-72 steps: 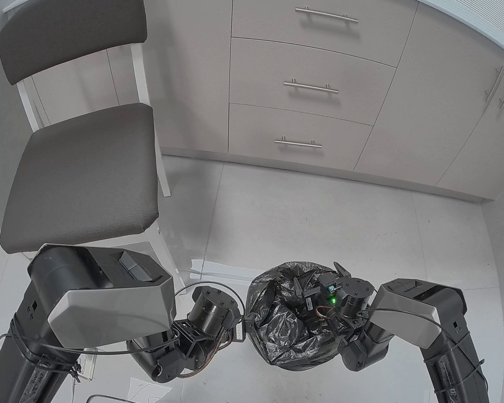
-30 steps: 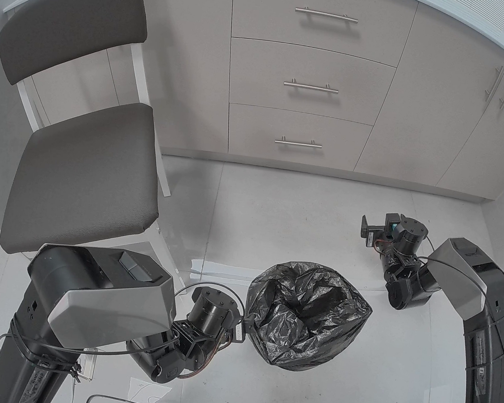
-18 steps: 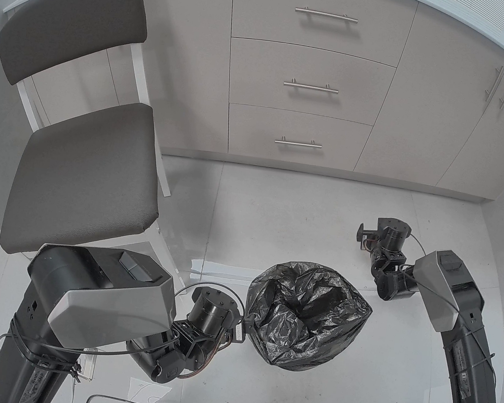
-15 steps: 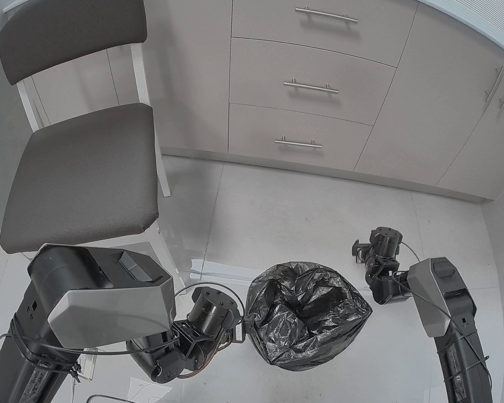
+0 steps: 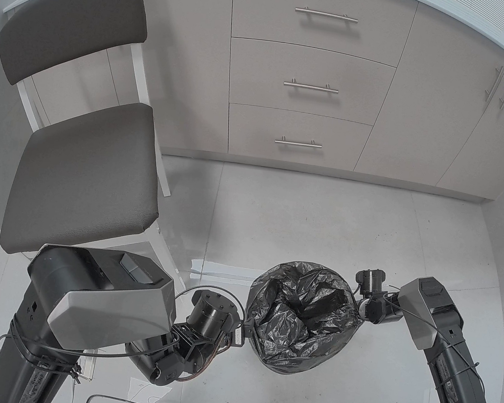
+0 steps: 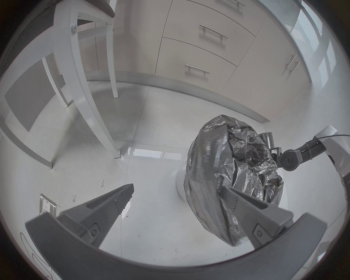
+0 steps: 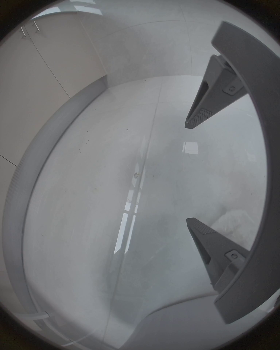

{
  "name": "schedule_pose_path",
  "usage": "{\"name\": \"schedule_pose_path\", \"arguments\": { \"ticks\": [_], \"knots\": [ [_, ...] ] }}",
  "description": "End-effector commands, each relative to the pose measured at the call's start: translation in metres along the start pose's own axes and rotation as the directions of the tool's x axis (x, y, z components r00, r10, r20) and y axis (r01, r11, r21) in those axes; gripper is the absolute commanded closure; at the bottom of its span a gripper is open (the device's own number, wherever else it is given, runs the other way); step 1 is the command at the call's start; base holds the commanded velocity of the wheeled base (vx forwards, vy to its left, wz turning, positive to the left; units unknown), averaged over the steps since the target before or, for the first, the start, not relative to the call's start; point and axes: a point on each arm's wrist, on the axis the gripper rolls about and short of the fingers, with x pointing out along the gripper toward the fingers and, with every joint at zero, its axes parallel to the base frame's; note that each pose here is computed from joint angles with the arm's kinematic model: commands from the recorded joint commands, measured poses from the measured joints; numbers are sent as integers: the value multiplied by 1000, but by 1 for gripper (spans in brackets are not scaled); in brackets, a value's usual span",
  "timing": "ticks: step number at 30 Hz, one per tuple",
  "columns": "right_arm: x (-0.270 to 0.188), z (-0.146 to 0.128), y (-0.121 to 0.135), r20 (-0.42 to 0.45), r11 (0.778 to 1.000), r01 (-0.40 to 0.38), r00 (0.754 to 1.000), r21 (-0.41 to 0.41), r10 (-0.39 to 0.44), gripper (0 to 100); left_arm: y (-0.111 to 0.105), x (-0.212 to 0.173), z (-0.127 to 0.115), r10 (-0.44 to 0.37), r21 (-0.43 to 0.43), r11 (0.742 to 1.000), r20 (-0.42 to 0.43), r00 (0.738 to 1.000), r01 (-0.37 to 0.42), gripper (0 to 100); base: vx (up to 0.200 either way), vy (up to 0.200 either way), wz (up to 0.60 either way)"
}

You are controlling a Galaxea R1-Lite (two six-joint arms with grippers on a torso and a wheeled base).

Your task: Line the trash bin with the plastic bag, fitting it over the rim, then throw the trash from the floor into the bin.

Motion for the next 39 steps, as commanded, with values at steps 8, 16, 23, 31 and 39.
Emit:
{"name": "schedule_pose_path", "arguments": {
  "ticks": [8,16,23,31,39],
  "knots": [
    [-5,-6,18,-13,998,-62,998,33,63,0,-1,-1,-1,-1,3,1000,-3,1000,1,0,0,0,0],
    [-6,-18,20,-120,991,-60,990,119,75,0,-1,-1,-1,0,3,1000,-2,1000,0,0,0,0,0],
    [-8,-35,19,-270,994,-72,958,79,91,0,0,-1,-2,1,4,1000,-4,1000,-1,0,0,0,0],
    [-9,-36,20,-278,992,-86,955,91,108,0,-1,0,-1,0,5,1000,-2,1000,0,0,0,0,0],
    [-17,-51,24,-416,973,-185,881,136,226,0,-1,0,-1,0,5,1000,-2,1000,0,0,0,0,0]
  ]
}}
